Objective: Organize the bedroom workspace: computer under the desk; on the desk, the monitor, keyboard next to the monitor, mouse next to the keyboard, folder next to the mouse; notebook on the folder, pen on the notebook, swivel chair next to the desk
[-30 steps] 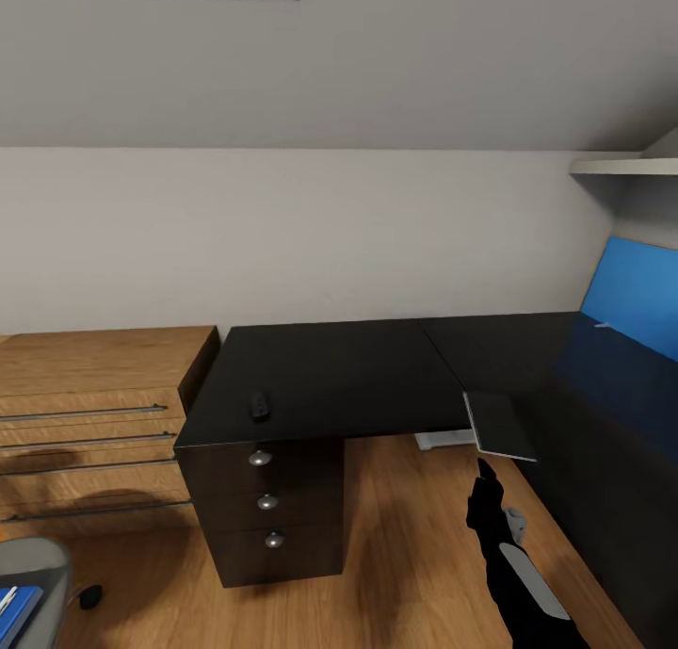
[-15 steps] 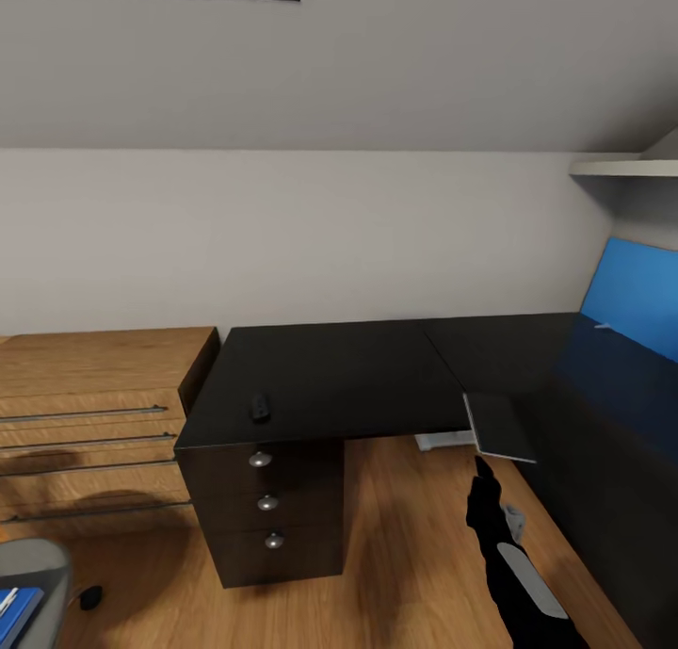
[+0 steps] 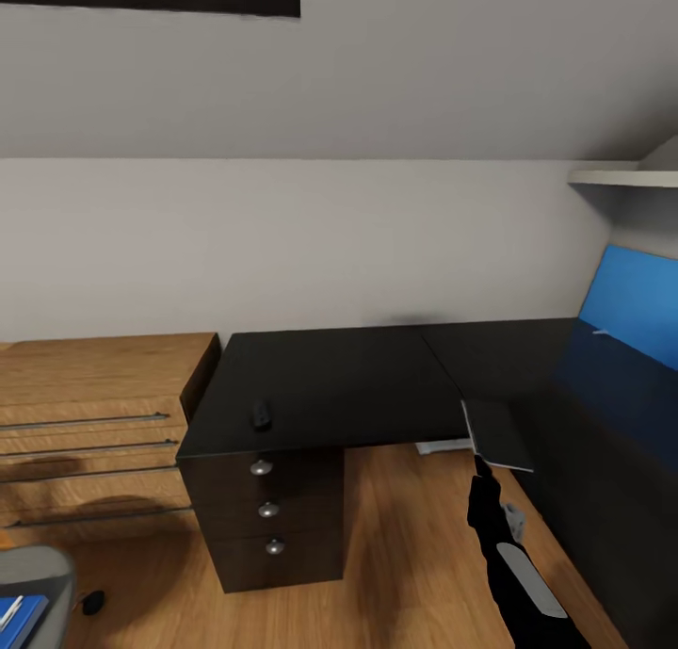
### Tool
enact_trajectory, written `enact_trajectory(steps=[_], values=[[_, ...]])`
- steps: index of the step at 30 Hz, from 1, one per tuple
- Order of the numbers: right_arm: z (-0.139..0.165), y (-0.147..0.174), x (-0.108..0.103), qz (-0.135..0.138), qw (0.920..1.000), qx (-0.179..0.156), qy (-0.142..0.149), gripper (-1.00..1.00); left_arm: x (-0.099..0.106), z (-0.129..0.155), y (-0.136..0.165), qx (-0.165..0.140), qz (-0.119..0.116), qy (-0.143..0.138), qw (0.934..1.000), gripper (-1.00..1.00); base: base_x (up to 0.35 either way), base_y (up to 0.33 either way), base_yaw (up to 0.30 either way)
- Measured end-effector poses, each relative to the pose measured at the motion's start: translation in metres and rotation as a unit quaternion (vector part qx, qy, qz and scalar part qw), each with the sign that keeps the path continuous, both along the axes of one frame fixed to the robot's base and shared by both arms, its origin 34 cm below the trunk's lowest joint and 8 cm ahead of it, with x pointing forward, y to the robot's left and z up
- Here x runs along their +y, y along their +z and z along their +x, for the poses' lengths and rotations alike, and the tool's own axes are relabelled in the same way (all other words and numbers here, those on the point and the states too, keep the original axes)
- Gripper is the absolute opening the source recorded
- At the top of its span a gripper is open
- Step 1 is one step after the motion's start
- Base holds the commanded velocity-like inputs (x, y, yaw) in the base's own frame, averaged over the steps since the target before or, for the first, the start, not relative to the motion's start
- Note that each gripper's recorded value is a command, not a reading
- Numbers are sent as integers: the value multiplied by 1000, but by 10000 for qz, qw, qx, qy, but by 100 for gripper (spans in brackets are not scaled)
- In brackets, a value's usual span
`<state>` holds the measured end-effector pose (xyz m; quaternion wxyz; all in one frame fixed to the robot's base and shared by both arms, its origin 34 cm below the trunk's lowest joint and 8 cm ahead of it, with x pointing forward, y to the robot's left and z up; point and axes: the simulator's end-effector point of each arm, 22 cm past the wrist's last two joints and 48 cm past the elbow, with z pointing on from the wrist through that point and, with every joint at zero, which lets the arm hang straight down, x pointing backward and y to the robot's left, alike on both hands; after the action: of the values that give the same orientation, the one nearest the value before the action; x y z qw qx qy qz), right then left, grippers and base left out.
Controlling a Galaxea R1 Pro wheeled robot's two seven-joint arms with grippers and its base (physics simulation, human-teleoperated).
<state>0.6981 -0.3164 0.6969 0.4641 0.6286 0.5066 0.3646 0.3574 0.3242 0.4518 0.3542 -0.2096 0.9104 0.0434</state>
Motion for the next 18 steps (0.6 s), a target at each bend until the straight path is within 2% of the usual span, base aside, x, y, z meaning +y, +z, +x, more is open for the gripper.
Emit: enact_trajectory(steps=[12, 18], values=[[1, 21, -2, -18, 10000, 15, -6, 100, 0, 2, 22, 2, 0, -2, 10000, 100, 0, 0, 0], [1, 20, -2, -22, 10000, 21, -12, 100, 0, 1, 22, 2, 0, 3, 10000, 100, 0, 0, 0]])
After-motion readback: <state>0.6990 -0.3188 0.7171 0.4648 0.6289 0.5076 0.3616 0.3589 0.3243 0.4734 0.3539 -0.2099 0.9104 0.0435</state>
